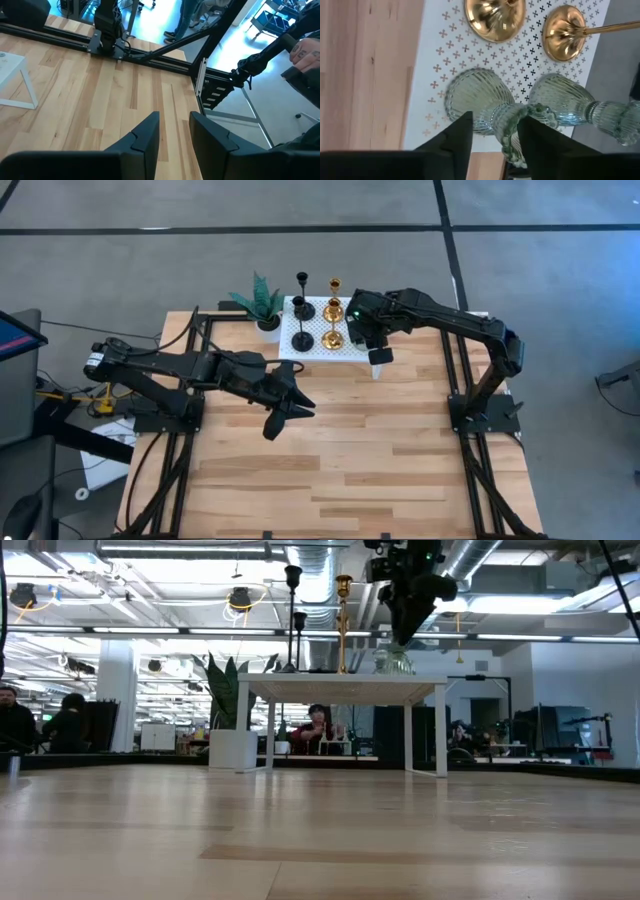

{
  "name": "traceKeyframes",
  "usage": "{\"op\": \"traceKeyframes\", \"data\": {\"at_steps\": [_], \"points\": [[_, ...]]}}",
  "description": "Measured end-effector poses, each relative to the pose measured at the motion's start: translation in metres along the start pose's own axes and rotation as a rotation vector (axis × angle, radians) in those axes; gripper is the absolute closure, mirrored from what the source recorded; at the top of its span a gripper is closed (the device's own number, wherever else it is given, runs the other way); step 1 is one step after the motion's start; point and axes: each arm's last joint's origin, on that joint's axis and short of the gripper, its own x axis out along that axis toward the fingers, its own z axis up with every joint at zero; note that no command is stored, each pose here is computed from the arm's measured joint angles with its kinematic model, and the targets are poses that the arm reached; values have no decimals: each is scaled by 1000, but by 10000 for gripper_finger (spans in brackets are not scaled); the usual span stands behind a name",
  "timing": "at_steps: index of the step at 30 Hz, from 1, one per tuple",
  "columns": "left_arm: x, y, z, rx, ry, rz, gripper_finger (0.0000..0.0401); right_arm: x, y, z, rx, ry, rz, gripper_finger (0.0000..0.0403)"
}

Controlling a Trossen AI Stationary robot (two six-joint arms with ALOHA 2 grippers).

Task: Pick & Place candle stick holders
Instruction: Align the green glass candle holder on the shelf with the other green glass candle holder, then return to Home Position

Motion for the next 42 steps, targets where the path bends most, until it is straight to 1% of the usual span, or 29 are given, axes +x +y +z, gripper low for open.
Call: {"op": "traceKeyframes", "data": {"at_steps": [5, 11, 16, 22, 25, 27, 29, 31, 33, 34, 38, 42], "points": [[0, 0, 0, 0, 0, 0, 293, -8, 1, 4, -6, -29, -13, 241], [0, 0, 0, 0, 1, 0, 293, -29, -4, 9, -1, -86, -45, 236], [0, 0, 0, 0, 4, 1, 293, -53, -5, 10, -4, -121, -63, 241], [0, 0, 0, 0, 5, 1, 293, -93, 1, 11, 10, -191, -78, 252], [0, 0, 0, 1, 5, 2, 293, -115, 6, 13, 31, -261, -89, 266], [0, 0, -1, 19, 6, 2, 293, -127, 9, 15, 38, -314, -87, 283], [0, 0, -1, 56, 6, 2, 293, -139, 13, 15, 36, -360, -73, 309], [-3, 0, 0, 82, 1, 1, 293, -147, 16, 15, 43, -401, -47, 344], [-6, -1, 2, 101, -12, 3, 294, -153, 19, 14, 51, -434, -5, 383], [-9, -1, 2, 115, -14, 9, 296, -155, 20, 12, 50, -447, 19, 392], [-23, -8, 1, 191, -19, 56, 317, -164, 25, 6, 82, -489, 91, 399], [-43, -16, -1, 247, -22, 118, 362, -173, 26, -3, 120, -527, 138, 402]]}}
